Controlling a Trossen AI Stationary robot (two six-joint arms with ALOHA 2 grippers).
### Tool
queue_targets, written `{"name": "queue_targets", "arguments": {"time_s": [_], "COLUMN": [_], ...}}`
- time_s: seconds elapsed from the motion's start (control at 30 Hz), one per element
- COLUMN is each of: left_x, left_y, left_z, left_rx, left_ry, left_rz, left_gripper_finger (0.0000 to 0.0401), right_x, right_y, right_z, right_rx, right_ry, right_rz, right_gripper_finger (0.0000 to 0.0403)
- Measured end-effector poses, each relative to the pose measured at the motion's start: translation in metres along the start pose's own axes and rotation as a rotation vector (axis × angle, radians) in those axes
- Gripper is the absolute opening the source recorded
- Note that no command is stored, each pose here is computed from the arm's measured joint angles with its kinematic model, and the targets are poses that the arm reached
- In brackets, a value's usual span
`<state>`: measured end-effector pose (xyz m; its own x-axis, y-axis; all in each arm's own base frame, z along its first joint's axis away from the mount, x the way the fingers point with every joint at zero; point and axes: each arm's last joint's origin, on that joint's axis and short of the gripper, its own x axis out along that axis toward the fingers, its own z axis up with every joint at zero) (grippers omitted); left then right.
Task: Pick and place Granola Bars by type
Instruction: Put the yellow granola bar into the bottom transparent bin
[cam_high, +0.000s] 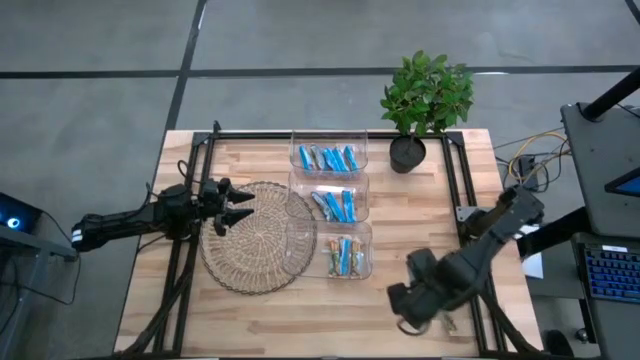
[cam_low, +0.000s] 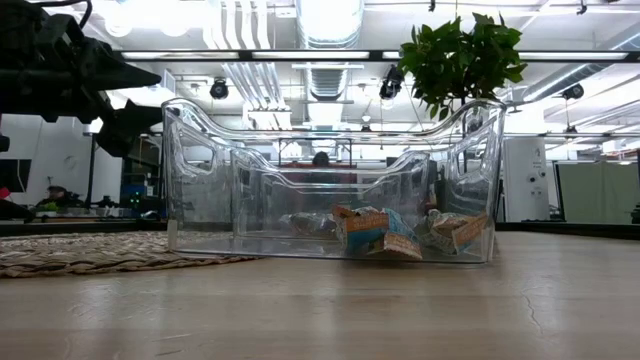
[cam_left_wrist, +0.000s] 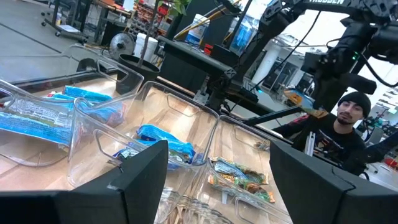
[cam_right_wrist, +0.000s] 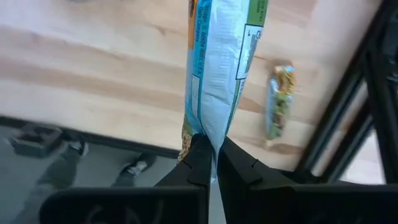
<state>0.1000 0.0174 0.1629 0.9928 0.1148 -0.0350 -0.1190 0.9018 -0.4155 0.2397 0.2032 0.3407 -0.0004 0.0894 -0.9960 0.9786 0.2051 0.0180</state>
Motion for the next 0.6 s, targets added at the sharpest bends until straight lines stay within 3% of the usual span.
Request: {"name": "queue_targets", "arguments": {"time_s": [0.43,0.6], "left_x": [0.000,0.000], "left_y": [0.000,0.000], "left_z": [0.000,0.000], "left_rx": [0.000,0.000], "left_ry": [0.000,0.000], "left_rz": [0.000,0.000], "left_gripper_finger": [0.0261,0.0261], "right_x": [0.001,0.014], "right_y": [0.094,0.138], "right_z": [0.069,0.093], "right_rx": [0.250,0.291], "right_ry": [0.003,0.008], "right_rz": [0.108,0.152], "right_gripper_finger": [0.0008,0.0008]}}
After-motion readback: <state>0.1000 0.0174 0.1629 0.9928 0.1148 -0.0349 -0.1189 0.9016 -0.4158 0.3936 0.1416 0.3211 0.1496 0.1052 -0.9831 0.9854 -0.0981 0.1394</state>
